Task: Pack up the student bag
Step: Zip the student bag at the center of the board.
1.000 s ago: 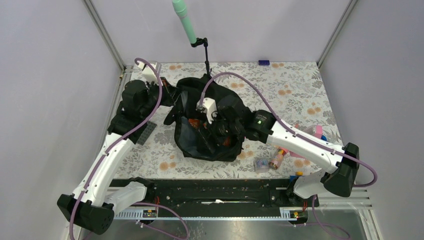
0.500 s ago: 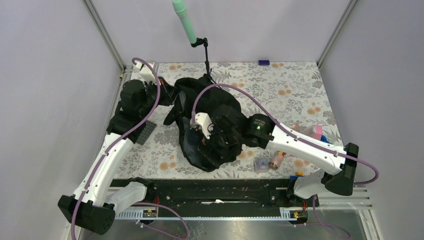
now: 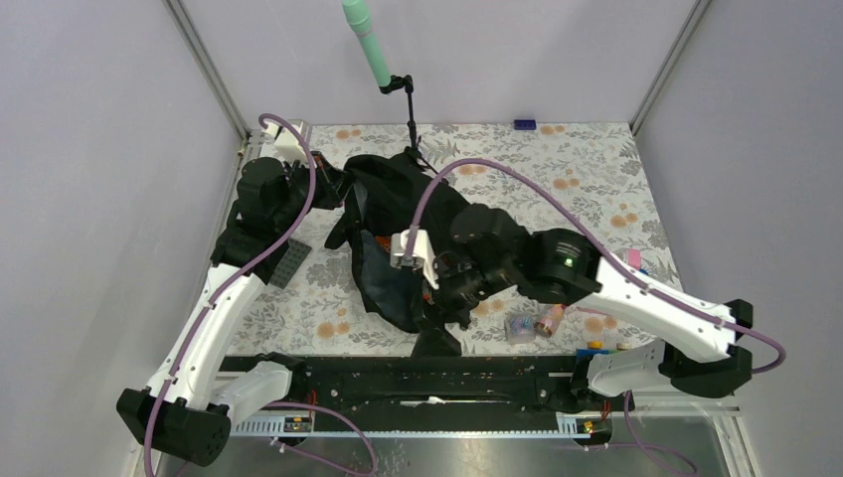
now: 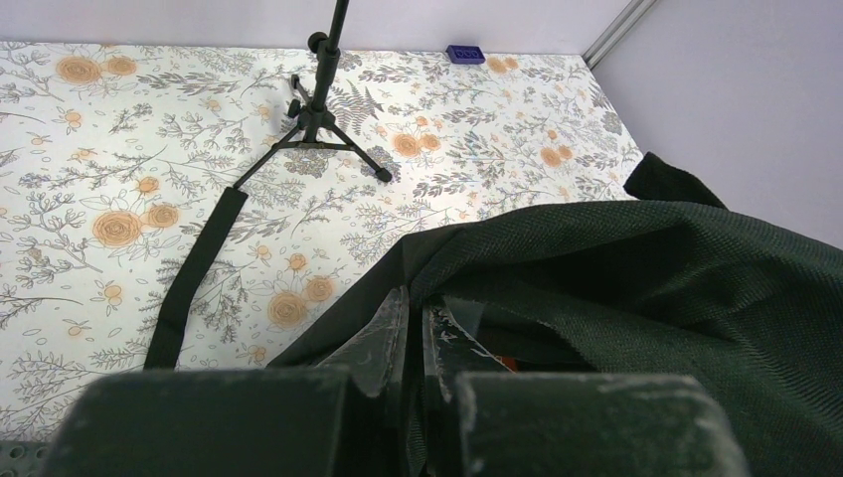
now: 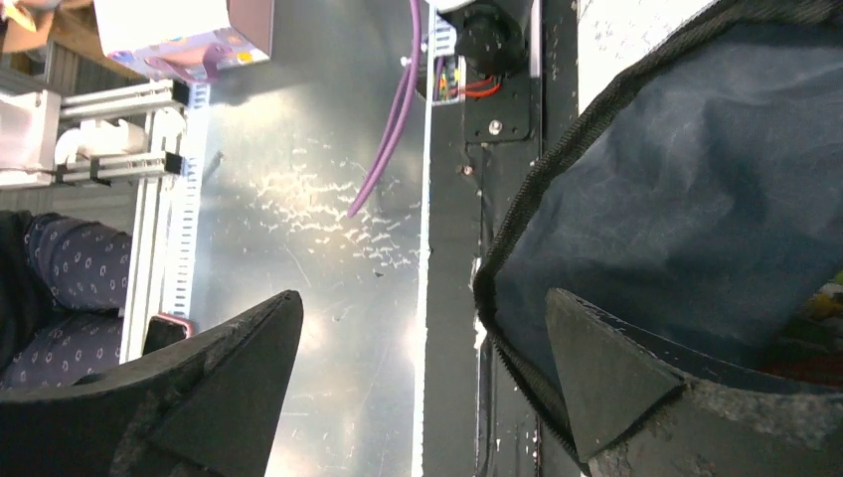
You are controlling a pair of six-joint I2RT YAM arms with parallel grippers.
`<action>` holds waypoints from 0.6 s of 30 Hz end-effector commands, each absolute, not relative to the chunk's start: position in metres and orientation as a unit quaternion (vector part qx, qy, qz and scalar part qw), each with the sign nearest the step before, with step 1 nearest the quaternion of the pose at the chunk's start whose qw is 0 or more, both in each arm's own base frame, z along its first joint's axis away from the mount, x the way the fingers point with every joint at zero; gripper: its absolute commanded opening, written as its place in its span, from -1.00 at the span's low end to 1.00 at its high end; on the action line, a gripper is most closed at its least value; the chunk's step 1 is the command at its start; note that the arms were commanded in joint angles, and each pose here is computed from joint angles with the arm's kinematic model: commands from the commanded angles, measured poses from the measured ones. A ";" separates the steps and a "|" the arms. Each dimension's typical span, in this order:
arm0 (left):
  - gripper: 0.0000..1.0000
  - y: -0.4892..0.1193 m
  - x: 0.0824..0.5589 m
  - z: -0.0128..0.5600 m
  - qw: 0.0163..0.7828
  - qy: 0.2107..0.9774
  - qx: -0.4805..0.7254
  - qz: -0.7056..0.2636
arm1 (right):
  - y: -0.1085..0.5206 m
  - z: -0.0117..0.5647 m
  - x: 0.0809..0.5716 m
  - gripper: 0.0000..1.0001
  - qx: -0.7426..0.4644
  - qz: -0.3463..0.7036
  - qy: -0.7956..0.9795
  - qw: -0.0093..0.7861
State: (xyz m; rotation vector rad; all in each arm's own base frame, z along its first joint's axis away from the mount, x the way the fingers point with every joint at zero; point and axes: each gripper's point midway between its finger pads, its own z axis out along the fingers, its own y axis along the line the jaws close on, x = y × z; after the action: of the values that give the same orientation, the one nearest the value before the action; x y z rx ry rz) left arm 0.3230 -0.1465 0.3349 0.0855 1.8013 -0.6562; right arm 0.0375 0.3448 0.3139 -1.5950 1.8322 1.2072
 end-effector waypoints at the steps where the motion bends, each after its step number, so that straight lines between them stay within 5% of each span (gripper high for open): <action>1: -1.00 -0.139 0.333 0.383 0.643 0.711 0.030 -0.283 | 0.339 0.366 0.039 0.97 -0.544 0.464 0.638 0.285; 9: -1.00 -0.139 0.331 0.384 0.643 0.709 0.034 -0.287 | 0.298 0.401 0.136 0.97 -0.340 0.341 0.711 0.512; 18: -1.00 -0.142 0.334 0.380 0.630 0.720 0.041 -0.289 | 0.343 0.418 0.159 0.88 -0.388 0.308 0.663 0.561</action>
State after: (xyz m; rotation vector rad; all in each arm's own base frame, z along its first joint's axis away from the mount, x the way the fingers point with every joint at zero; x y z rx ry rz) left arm 0.3247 -0.1455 0.3335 0.0866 1.8051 -0.6606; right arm 0.1392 0.3117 0.4094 -0.9111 1.6420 0.7943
